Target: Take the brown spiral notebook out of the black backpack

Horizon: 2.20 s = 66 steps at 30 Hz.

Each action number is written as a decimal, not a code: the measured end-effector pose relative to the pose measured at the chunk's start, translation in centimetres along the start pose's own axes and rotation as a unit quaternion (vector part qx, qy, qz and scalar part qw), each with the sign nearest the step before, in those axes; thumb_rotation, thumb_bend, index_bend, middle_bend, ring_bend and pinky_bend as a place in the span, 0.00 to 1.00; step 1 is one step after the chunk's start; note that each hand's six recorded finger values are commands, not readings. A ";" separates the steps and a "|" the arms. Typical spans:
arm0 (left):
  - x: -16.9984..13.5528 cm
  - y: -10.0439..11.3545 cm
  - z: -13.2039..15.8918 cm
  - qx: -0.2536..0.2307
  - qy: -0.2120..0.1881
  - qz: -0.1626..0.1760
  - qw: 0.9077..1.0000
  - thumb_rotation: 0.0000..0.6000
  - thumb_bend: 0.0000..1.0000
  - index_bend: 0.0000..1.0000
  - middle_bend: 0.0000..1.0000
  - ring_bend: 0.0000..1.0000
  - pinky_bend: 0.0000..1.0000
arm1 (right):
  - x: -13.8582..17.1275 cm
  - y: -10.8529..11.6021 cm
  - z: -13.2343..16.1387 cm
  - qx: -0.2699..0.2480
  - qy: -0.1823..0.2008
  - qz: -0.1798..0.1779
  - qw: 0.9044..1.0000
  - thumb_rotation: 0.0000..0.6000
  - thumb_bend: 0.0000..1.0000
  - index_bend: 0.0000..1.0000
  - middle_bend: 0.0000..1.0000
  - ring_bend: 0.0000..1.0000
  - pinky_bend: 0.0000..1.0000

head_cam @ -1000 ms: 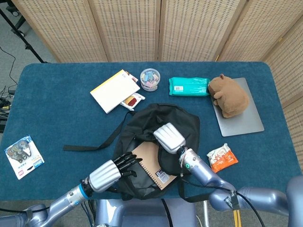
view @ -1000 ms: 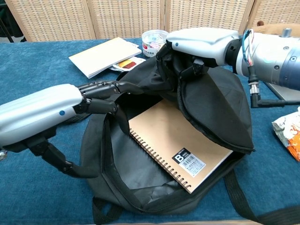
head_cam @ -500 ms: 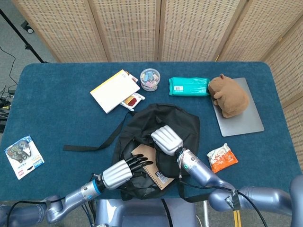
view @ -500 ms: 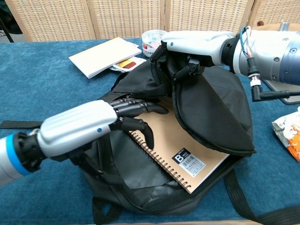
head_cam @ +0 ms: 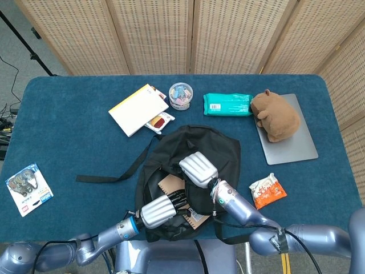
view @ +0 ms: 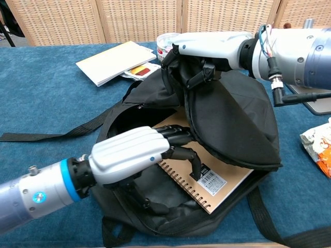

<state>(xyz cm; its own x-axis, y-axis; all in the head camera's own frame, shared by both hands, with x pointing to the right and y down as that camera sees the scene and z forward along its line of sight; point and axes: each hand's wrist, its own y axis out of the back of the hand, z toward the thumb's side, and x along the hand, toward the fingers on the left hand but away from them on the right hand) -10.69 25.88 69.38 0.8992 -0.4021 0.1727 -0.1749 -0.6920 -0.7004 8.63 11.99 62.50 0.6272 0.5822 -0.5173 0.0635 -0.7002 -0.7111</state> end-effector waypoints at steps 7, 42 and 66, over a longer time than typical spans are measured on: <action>2.2 -0.5 -0.2 0.004 0.005 -0.003 1.000 1.00 0.22 0.41 0.14 0.10 0.11 | 0.0 -0.1 0.0 -0.008 -0.001 0.000 1.000 1.00 1.00 0.52 0.57 0.58 0.82; 5.1 -2.3 -0.7 0.002 0.018 -0.009 1.000 1.00 0.45 0.41 0.14 0.10 0.11 | 0.5 1.2 -0.6 -0.005 -0.012 0.000 1.000 1.00 1.00 0.52 0.57 0.58 0.82; 6.1 -2.1 -0.8 0.005 0.035 0.024 0.999 1.00 0.85 0.67 0.43 0.31 0.39 | 0.9 1.7 -1.3 -0.011 -0.018 -0.002 1.000 1.00 1.00 0.52 0.57 0.58 0.82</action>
<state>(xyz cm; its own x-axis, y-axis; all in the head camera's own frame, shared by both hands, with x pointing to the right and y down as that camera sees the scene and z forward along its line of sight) -5.13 24.37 72.42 0.8594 -0.4757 0.1874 -0.2119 -0.6650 -0.7161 10.34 10.78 61.45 0.5989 0.5998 -0.5307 0.0833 -0.7057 -0.7036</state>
